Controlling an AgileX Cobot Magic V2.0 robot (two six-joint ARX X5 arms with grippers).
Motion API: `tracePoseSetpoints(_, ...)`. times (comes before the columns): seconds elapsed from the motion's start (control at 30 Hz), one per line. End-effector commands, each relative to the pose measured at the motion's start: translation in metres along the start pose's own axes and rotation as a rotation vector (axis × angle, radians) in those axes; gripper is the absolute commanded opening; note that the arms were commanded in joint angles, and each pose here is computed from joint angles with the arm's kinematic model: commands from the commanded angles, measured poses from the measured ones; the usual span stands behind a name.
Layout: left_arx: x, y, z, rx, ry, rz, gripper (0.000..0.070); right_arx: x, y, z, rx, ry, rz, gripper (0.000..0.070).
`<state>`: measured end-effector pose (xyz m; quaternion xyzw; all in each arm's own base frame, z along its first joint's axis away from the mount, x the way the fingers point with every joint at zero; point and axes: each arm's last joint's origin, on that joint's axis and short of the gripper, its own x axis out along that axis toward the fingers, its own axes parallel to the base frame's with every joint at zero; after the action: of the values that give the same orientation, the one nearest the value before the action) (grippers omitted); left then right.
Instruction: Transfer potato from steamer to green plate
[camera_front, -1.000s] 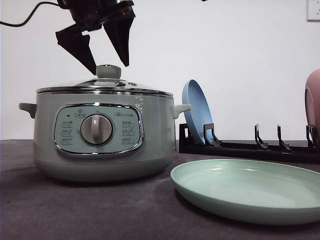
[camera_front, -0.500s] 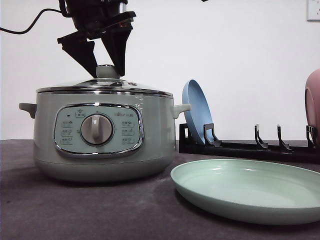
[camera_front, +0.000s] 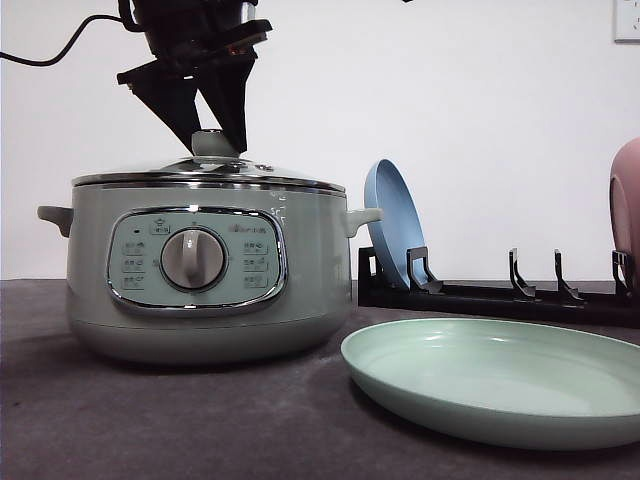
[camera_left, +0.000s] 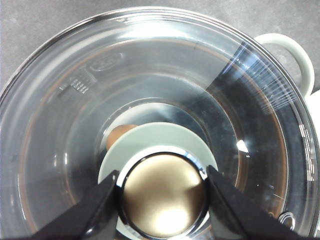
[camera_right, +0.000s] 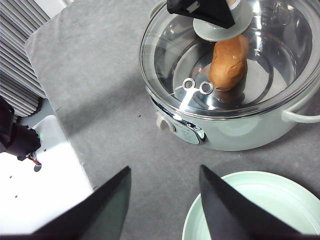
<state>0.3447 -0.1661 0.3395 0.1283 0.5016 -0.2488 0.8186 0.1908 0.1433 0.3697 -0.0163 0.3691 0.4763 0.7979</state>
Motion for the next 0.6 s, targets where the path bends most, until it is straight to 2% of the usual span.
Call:
tracePoseSetpoints(0.0, 0.003, -0.001, 0.002, -0.005, 0.025, -0.004, 0.0000, 0.001, 0.001, 0.005, -0.022, -0.013, 0.002, 0.0268)
tracePoseSetpoints(0.23, -0.007, 0.000, 0.002, -0.006, -0.006, 0.001, 0.0001, 0.001, 0.001, 0.005, -0.022, -0.013, 0.002, 0.0268)
tracePoseSetpoints(0.57, -0.058, 0.007, 0.001, -0.022, -0.142, 0.031, 0.0002, 0.001, 0.001, 0.005, -0.021, -0.012, 0.002, 0.0268)
